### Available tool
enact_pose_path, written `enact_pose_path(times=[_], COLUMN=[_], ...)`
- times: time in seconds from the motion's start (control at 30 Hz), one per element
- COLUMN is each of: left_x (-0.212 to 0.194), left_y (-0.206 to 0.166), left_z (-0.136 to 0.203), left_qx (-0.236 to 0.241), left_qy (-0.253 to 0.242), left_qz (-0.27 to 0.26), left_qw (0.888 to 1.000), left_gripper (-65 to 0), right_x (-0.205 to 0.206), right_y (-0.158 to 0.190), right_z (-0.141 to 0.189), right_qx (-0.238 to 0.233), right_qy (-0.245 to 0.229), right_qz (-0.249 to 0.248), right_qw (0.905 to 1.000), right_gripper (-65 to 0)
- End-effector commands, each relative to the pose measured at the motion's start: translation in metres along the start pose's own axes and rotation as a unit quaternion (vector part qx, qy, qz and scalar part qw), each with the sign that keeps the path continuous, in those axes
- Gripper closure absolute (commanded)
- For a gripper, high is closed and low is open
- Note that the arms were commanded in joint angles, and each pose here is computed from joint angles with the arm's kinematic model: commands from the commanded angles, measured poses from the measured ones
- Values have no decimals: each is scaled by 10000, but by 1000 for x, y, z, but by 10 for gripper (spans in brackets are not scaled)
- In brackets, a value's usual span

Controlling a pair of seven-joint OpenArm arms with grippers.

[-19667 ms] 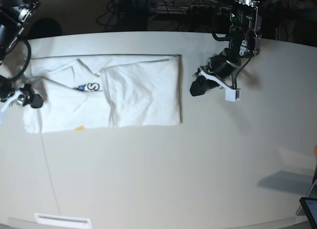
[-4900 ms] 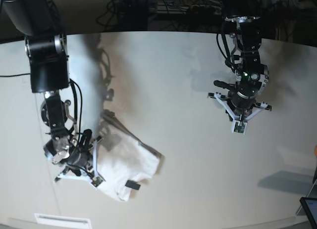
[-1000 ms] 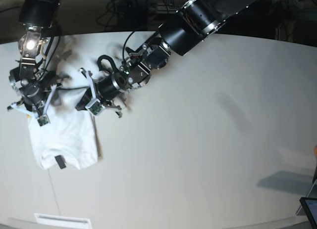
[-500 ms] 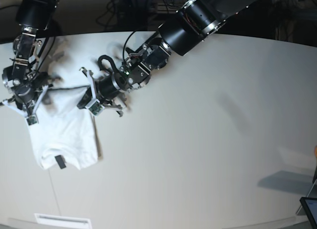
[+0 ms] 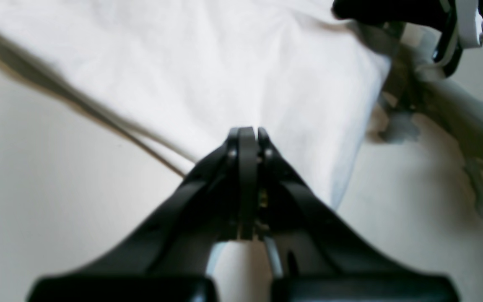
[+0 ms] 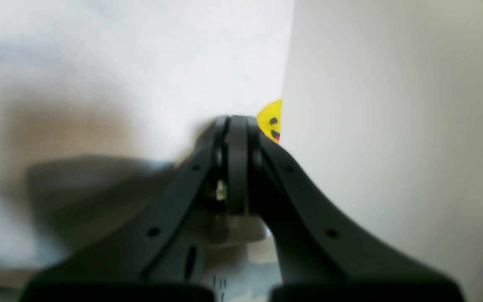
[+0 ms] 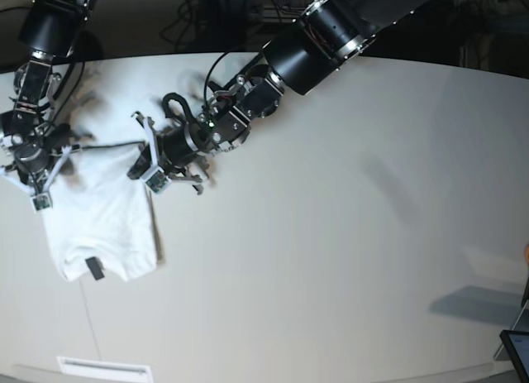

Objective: Fold the T-shirt properly
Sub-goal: 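Press and smooth the folded shirt edges with both grippers, then open both grippers and lift them off the folded shirt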

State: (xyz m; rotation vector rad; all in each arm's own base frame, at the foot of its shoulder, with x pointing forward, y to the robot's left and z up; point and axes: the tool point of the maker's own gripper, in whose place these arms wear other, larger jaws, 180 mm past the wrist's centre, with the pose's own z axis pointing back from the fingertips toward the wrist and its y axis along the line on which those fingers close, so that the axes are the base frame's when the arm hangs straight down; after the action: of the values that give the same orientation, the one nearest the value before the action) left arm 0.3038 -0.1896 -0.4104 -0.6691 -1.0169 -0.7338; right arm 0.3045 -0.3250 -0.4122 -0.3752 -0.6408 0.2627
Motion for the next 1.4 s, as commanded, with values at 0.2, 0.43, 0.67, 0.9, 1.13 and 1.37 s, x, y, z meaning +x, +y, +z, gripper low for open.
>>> enact_pose_path(times=[0.2, 0.43, 0.67, 0.9, 1.13, 1.37], left_x=[13, 83, 138, 109, 61, 47], left_y=[2, 26, 39, 26, 50, 67], left_z=[-2, 21, 51, 79, 141, 190], left_qx=[1, 390, 636, 1171, 2200, 2379], left_qy=[-93, -1083, -1922, -1787, -1771, -1383], left_qz=[-88, -34, 36, -1197, -1156, -1610], left_qw=[9999, 9933, 9793, 9696, 9523, 9478], left_gripper=[0, 0, 0, 0, 0, 0], right_x=[-17, 5, 40, 79, 52, 16], right_y=[-19, -27, -46, -41, -36, -44], right_z=[4, 15, 38, 62, 81, 84], right_qx=[-358, -508, -861, -852, -297, -384], right_qy=[389, 69, -441, -1663, -2538, -2138], right_qz=[96, 149, 255, 231, -847, -686], right_qw=[9986, 9986, 9950, 9821, 9631, 9737], right_gripper=[-3, -1, -1, -1, -1, -1])
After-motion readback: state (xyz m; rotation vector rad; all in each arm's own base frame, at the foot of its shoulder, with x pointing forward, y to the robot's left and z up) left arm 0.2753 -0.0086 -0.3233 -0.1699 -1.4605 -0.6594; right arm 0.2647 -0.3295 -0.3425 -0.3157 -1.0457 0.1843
